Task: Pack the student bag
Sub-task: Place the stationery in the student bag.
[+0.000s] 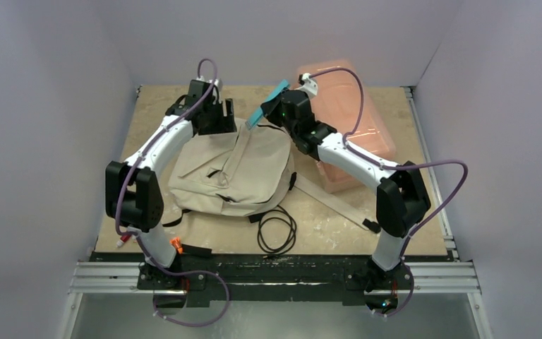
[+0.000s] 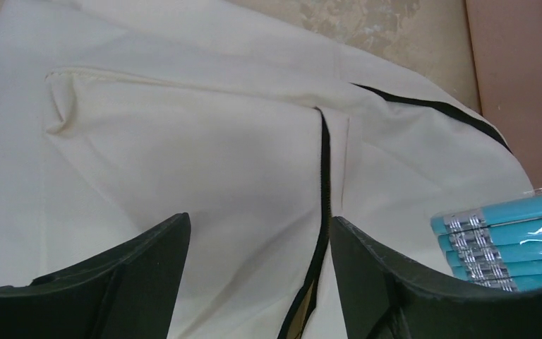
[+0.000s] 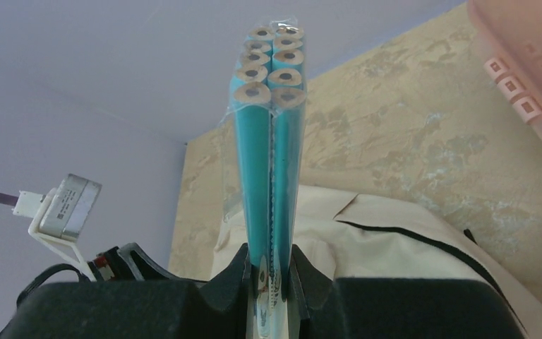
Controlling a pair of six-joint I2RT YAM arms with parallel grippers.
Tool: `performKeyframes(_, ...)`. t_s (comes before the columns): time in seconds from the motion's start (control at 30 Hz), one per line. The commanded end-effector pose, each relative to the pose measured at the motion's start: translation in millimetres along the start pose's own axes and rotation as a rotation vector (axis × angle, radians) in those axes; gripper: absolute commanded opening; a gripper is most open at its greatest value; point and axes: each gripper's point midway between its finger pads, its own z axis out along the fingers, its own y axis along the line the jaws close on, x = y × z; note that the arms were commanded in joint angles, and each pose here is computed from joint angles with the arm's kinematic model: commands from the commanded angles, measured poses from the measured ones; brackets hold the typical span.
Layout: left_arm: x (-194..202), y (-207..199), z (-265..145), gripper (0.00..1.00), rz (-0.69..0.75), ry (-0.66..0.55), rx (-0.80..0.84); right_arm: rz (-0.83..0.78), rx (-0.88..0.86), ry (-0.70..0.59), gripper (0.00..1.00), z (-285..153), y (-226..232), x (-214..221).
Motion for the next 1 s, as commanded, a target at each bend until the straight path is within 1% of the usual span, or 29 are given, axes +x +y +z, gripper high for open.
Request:
performKeyframes(0.0,-18,-27,-2,0.75,0.163,-0.049,-0.024,0.065,-0.034,-0.086,0.00,-3,15,-36)
performKeyframes(0.1,-13,-22,5,0.75,0.173,-0.036,-0.070,0.066,-0.025,-0.091,0.00,-5,9,-38)
performKeyframes(0.27,-11,-19,2,0.66,0.173,-0.039,-0.077,0.066,-0.024,-0.097,0.00,-9,1,-43)
performKeyframes(0.43,-3,-19,-4,0.66,0.191,-0.020,-0.054,0.059,-0.010,-0.094,0.00,-14,-5,-46)
performKeyframes(0.63,3,-13,5,0.59,0.191,0.026,-0.069,0.054,-0.004,-0.089,0.00,-19,-11,-44)
performKeyframes(0.77,16,-7,13,0.60,0.199,0.078,-0.102,0.055,-0.001,-0.080,0.00,-18,-14,-42)
performKeyframes(0.9,23,-19,15,0.60,0.249,0.091,-0.073,0.067,-0.012,-0.062,0.00,-17,-14,-36)
performKeyframes(0.93,25,-21,16,0.61,0.255,0.103,-0.071,0.072,-0.018,-0.056,0.00,-17,-13,-35)
performKeyframes(0.97,30,-22,17,0.65,0.253,0.122,-0.077,0.075,-0.020,-0.049,0.00,-15,-13,-32)
